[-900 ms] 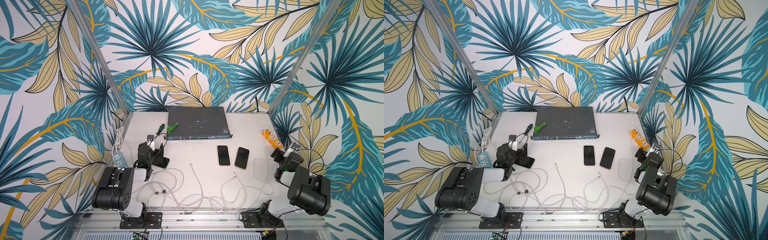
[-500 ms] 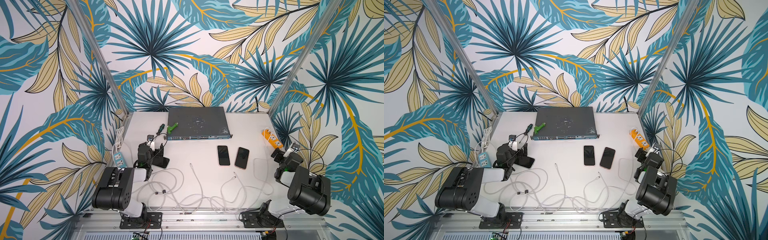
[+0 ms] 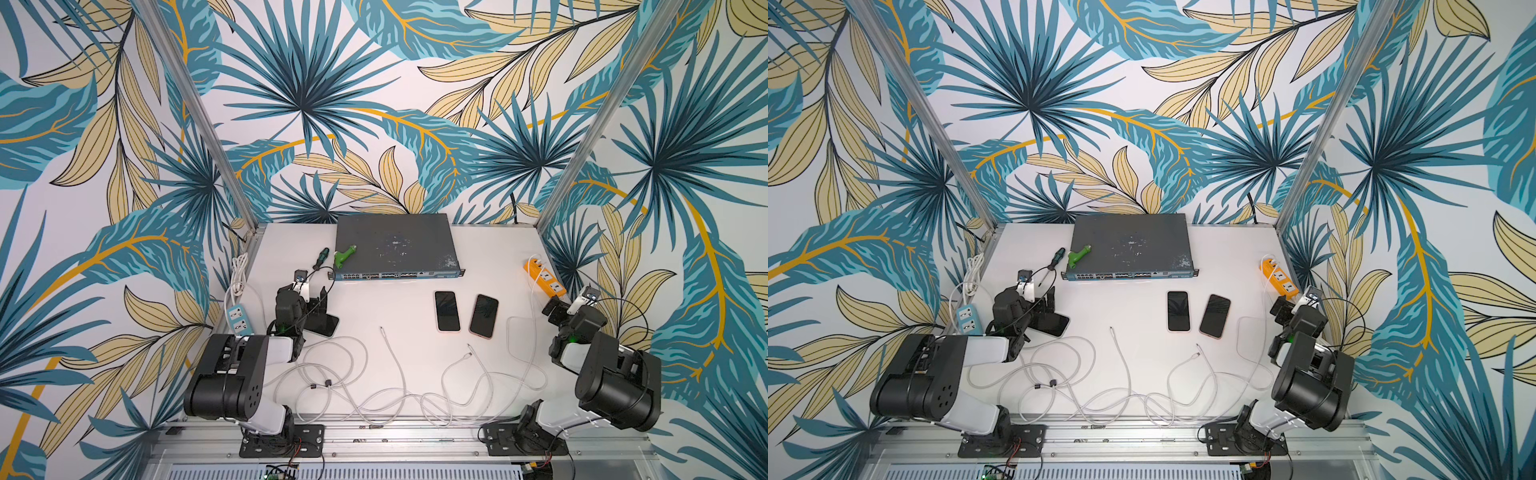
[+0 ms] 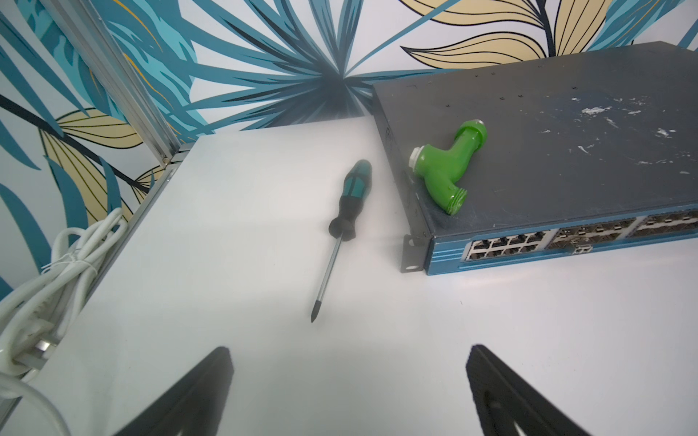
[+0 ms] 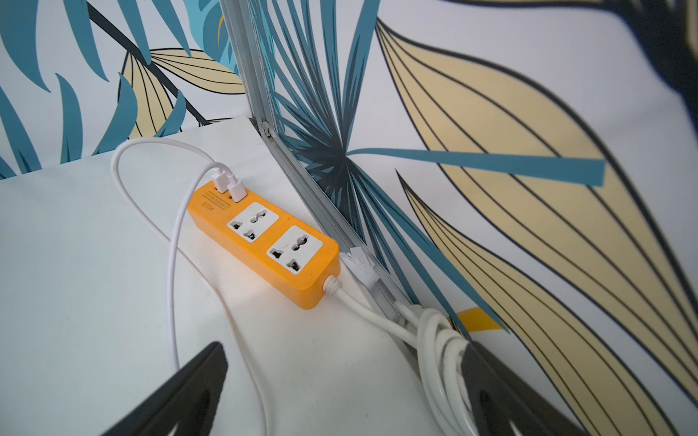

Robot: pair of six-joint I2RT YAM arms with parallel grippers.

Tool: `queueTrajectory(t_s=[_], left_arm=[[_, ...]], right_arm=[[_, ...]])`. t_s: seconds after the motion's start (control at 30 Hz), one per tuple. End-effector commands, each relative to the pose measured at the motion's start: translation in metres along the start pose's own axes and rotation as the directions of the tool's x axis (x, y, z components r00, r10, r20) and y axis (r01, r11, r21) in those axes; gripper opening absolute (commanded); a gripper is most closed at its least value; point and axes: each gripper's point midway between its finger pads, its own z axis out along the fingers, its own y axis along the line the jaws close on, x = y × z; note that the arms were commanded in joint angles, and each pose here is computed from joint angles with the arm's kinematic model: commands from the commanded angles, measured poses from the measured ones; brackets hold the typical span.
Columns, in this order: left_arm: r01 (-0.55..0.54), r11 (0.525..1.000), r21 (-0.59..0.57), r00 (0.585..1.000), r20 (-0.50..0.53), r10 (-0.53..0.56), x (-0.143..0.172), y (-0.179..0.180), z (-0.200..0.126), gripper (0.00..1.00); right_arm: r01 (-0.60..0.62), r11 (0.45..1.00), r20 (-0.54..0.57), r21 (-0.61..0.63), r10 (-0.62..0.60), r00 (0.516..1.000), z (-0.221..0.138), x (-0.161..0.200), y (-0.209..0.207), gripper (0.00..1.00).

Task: Plug the charging cable into the phone
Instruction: Pick up the phone at the center of the board.

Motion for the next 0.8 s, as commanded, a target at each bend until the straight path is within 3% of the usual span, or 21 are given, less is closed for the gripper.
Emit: queueTrajectory(t_s=[0.0, 0.1, 0.2, 0.3, 0.37, 0.43, 0.47, 0.53, 0.6, 0.63, 0.7, 0.77], left_arm=[[-0.004, 1.000, -0.001, 1.000, 0.027, 0.004, -0.011, 0.001, 0.002, 1.00], [0.006, 0.998, -0.058, 0.999, 0.033, -0.004, -0.015, 0.008, 0.000, 1.00], [0.052, 0.955, -0.292, 0.999, 0.030, -0.045, -0.042, 0.037, -0.025, 1.00], [0.213, 0.884, -0.415, 0.976, 0.045, -0.214, -0.068, 0.063, -0.055, 1.00], [0.356, 0.825, -0.438, 0.930, 0.082, -0.358, -0.072, 0.074, -0.070, 1.00], [0.540, 0.681, -0.494, 0.816, 0.111, -0.567, -0.056, 0.089, -0.087, 1.00], [0.578, 0.678, -0.453, 0.780, 0.063, -0.623, -0.051, 0.084, -0.086, 1.00], [0.594, 0.736, -0.324, 0.764, -0.058, -0.642, -0.054, 0.058, -0.079, 1.00], [0.590, 0.761, -0.270, 0.737, -0.205, -0.644, -0.049, 0.034, -0.079, 1.00], [0.584, 0.772, -0.253, 0.722, -0.273, -0.635, -0.045, 0.024, -0.080, 1.00], [0.604, 0.765, -0.225, 0.653, -0.411, -0.636, -0.036, 0.003, -0.085, 1.00], [0.645, 0.748, -0.156, 0.586, -0.528, -0.615, -0.033, -0.022, -0.088, 1.00]], right_arm=[[-0.011, 1.000, 0.005, -0.017, 0.011, 1.000, 0.000, -0.004, -0.001, 1.00], [-0.015, 1.000, 0.004, -0.019, 0.015, 1.000, 0.000, -0.003, -0.002, 1.00], [-0.021, 1.000, 0.043, 0.010, 0.020, 0.999, -0.006, -0.022, -0.006, 1.00], [-0.086, 0.992, -0.043, 0.097, 0.091, 0.995, -0.018, -0.047, -0.015, 1.00], [-0.180, 0.974, -0.098, 0.140, 0.195, 0.976, -0.031, -0.048, -0.016, 1.00], [-0.234, 0.957, -0.155, 0.170, 0.260, 0.953, -0.044, -0.045, -0.010, 1.00], [-0.254, 0.950, -0.203, 0.181, 0.288, 0.936, -0.050, -0.042, -0.006, 0.99], [-0.302, 0.932, -0.310, 0.198, 0.352, 0.883, -0.061, -0.029, 0.006, 0.99], [-0.325, 0.937, -0.456, 0.129, 0.347, 0.819, -0.068, -0.014, 0.036, 0.99], [-0.318, 0.943, -0.530, 0.098, 0.320, 0.785, -0.071, -0.008, 0.053, 0.97], [-0.250, 0.968, -0.698, 0.030, 0.199, 0.688, -0.080, 0.012, 0.089, 0.97], [-0.206, 0.979, -0.778, -0.004, 0.126, 0.616, -0.088, 0.024, 0.112, 0.99]])
